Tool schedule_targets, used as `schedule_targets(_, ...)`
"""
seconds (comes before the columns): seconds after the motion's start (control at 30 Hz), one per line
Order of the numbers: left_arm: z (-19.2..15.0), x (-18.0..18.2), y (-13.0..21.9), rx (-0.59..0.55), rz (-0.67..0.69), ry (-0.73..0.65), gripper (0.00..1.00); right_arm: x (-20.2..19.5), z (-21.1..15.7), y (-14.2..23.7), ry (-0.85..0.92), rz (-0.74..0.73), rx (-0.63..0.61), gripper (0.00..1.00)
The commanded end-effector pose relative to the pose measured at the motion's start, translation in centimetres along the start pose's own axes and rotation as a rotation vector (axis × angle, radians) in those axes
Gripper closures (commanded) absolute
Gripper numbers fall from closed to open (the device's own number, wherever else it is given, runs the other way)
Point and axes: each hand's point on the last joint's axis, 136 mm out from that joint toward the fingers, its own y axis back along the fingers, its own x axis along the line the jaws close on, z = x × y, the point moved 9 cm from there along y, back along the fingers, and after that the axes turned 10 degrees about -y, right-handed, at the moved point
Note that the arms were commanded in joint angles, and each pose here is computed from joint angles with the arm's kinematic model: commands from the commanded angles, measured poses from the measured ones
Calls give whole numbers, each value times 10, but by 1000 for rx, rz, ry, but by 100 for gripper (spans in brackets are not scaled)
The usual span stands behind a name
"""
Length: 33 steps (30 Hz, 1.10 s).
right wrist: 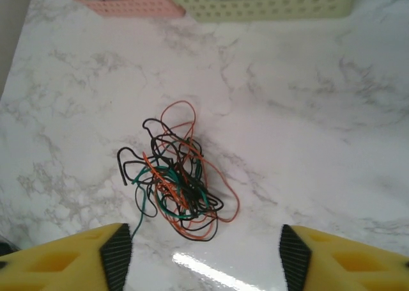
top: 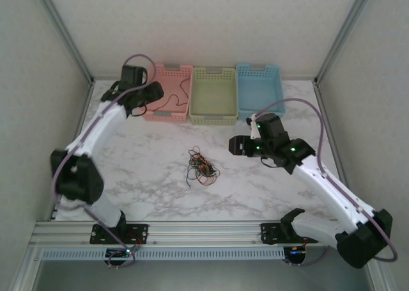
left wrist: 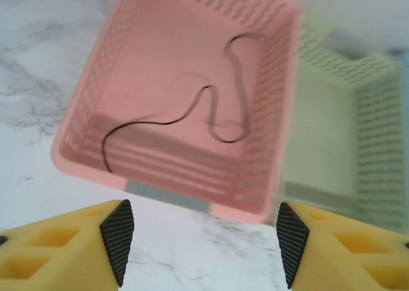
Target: Untangle the cables
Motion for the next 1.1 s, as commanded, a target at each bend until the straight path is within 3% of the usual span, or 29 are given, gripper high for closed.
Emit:
schedule_targets(0.0, -30, -15, 38, -27, -153, 15, 35, 11, -4, -29, -17, 79, 84, 42)
schedule_targets(0.17, -87, -4, 79, 22, -196, 24, 34, 33, -12, -68, 63, 62, 189, 49)
schedule_targets(0.37, -131, 22, 128, 36, -173, 25, 30, 74, -23, -106, 216, -19, 285, 53)
schedule_targets(0.67, -158, 40, 172, -9, -180, 18, 28, 103, -29, -144, 318, -91, 359, 56)
schedule_targets(0.9, -158, 40, 175, -29, -196, 12, 25, 103, -33, -158, 337, -138, 374, 61)
schedule_targets(1.07, -159, 40, 177, -37, -197, 12, 25, 101, -37, -162, 343, -151, 386, 71)
